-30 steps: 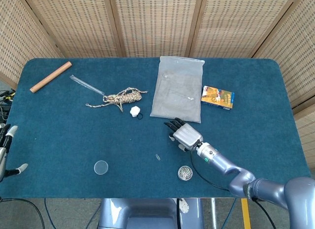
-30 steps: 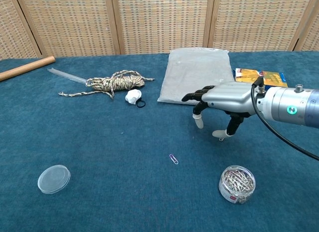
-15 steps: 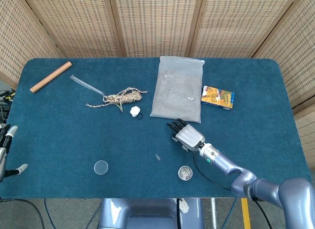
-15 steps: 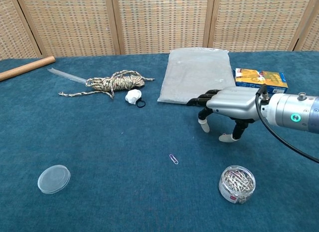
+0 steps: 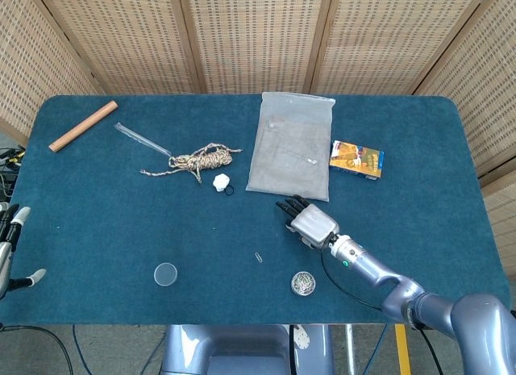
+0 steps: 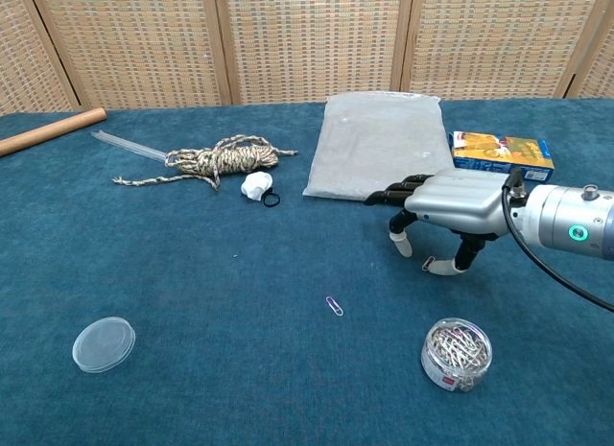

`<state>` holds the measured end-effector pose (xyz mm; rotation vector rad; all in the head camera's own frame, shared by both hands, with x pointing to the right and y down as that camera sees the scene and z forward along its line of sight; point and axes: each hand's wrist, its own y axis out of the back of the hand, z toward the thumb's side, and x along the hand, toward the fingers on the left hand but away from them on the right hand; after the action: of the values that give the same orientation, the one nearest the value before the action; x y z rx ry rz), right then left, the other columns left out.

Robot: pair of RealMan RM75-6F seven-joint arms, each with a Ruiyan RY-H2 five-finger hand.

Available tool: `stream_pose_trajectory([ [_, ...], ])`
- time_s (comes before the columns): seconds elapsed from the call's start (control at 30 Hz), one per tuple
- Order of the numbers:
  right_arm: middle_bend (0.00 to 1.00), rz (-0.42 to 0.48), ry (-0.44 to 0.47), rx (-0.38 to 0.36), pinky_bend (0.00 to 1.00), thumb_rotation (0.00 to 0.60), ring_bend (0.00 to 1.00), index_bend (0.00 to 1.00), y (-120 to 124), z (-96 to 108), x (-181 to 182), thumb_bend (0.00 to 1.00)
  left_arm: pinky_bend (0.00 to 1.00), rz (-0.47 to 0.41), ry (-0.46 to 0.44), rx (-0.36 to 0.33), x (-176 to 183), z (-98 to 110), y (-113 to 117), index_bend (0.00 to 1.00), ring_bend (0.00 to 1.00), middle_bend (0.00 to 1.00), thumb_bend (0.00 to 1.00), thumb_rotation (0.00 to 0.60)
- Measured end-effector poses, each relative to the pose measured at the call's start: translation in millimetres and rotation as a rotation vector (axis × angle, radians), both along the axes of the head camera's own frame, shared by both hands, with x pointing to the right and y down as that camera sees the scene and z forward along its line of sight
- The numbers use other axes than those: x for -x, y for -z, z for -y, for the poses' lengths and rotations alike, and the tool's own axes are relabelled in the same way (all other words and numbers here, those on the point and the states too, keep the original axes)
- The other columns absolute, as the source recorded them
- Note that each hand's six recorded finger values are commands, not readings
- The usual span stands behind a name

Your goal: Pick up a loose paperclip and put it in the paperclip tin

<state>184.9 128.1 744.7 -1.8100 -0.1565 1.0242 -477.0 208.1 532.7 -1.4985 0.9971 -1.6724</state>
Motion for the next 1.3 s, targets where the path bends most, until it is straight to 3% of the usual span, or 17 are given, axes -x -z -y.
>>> stream_pose_trajectory([
  [1.13,0.03,0.045,-0.021,-0.016,0.11,0.600,0.00,0.63,-7.5,-2.8,-3.7,0.28,0.00,-0.001,-0.002,0.003,-0.5,-0.4,-1.0,0.00,0.00,0.00,0.00,0.600],
  [1.3,0.03,0.041,-0.022,-0.012,0.11,0.600,0.00,0.63,-8.2,-3.0,-2.8,0.34,0.00,-0.003,-0.003,0.001,-1.1,-0.6,-0.7,0.00,0.00,0.00,0.00,0.600],
])
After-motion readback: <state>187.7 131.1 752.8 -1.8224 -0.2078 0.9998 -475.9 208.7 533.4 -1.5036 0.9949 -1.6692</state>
